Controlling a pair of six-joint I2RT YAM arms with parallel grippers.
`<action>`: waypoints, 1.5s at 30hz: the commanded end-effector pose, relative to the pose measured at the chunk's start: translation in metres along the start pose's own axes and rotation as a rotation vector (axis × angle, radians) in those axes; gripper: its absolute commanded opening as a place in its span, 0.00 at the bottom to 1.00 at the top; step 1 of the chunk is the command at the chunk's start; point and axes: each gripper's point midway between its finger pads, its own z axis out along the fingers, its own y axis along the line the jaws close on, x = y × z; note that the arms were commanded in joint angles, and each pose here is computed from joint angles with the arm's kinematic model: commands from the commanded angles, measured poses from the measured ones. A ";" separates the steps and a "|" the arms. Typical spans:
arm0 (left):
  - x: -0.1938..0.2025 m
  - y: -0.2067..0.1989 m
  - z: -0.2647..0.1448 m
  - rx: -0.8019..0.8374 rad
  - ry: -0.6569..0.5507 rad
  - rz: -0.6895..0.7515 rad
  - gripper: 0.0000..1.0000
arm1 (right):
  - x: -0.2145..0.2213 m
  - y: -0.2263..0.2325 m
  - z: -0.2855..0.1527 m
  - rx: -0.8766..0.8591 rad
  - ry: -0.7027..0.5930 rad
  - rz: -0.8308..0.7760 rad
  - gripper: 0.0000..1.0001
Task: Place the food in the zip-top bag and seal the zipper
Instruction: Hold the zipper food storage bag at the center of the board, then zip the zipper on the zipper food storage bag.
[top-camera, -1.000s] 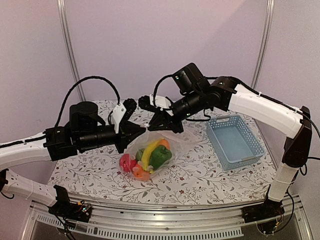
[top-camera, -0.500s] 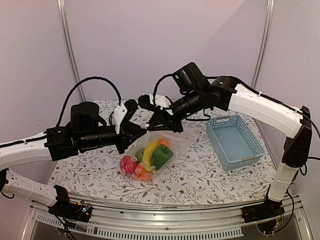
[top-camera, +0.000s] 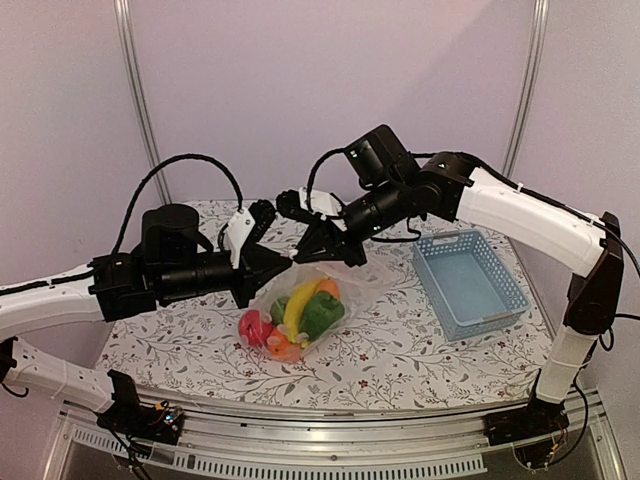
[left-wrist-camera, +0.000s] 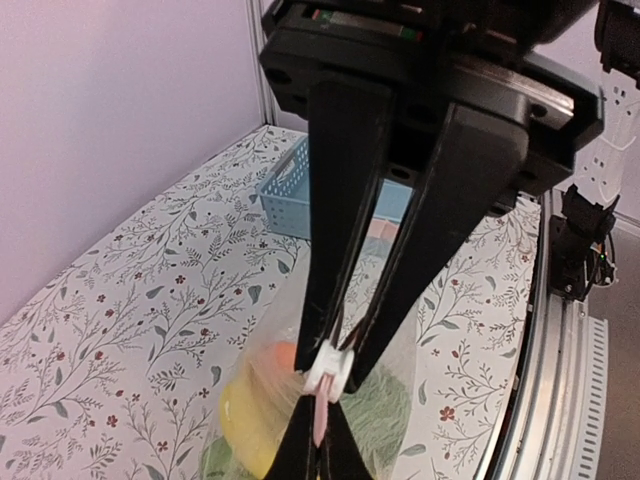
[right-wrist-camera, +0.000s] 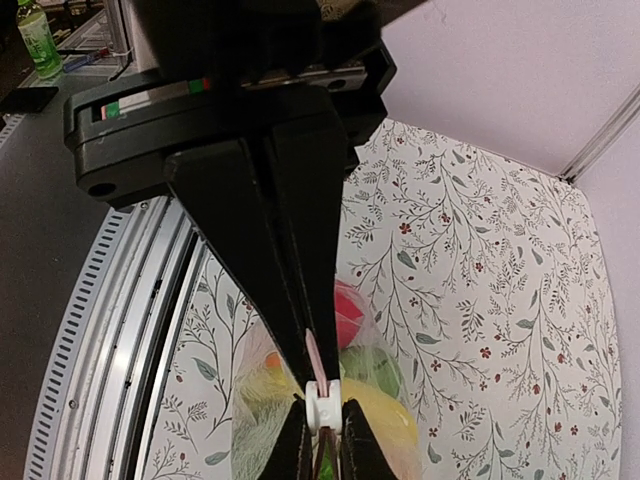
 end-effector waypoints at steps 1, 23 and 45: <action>0.007 0.004 0.001 -0.036 0.027 0.008 0.00 | -0.002 0.003 0.003 -0.028 -0.004 0.004 0.01; 0.000 0.029 -0.035 -0.173 -0.019 0.003 0.00 | 0.123 0.000 -0.045 -0.001 0.197 0.180 0.01; -0.003 0.040 -0.050 -0.221 -0.036 0.020 0.00 | 0.222 0.000 -0.107 0.089 0.333 0.336 0.00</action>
